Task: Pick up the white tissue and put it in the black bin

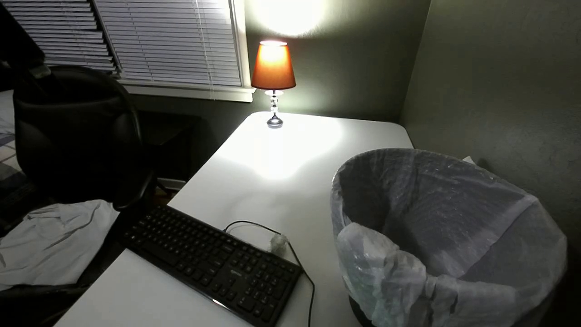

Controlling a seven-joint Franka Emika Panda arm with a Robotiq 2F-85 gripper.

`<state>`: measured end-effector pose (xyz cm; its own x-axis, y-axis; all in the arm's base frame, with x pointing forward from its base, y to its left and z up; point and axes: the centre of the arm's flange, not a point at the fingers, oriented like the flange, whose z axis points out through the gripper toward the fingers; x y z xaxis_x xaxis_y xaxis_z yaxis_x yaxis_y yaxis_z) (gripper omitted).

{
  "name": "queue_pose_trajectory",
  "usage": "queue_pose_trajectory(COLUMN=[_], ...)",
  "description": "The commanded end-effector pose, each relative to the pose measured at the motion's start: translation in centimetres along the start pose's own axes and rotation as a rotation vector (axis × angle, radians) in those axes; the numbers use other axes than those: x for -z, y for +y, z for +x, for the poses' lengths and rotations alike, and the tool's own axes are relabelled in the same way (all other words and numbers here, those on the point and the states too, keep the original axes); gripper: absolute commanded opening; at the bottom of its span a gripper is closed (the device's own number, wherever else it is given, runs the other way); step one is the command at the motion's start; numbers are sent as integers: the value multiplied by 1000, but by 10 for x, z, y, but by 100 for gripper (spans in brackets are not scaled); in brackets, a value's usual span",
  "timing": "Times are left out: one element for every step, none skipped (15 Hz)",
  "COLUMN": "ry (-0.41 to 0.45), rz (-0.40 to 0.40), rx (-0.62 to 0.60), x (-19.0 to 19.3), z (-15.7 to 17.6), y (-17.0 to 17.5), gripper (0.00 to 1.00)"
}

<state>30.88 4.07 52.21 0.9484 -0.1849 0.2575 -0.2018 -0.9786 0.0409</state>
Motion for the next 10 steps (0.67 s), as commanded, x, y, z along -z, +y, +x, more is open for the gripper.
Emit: queue_pose_trajectory(ry=[1,1,1,1,-5,-35,-39,-56,-62,-67], rz=[-2,-4,-4,-4,5,24,24,34,29,27], rx=[3,6,6,7,-22,-29,-61,-81,-110,-134], x=[0,0,0,0,0,-1,-1,-2,-3,-5], z=[0,0,0,0,6,13,20,26,34,40], y=[-1,-2,-3,-3,4,15,28,38,52,64], gripper=[100,100,100,100,100,100,100,100,100,100])
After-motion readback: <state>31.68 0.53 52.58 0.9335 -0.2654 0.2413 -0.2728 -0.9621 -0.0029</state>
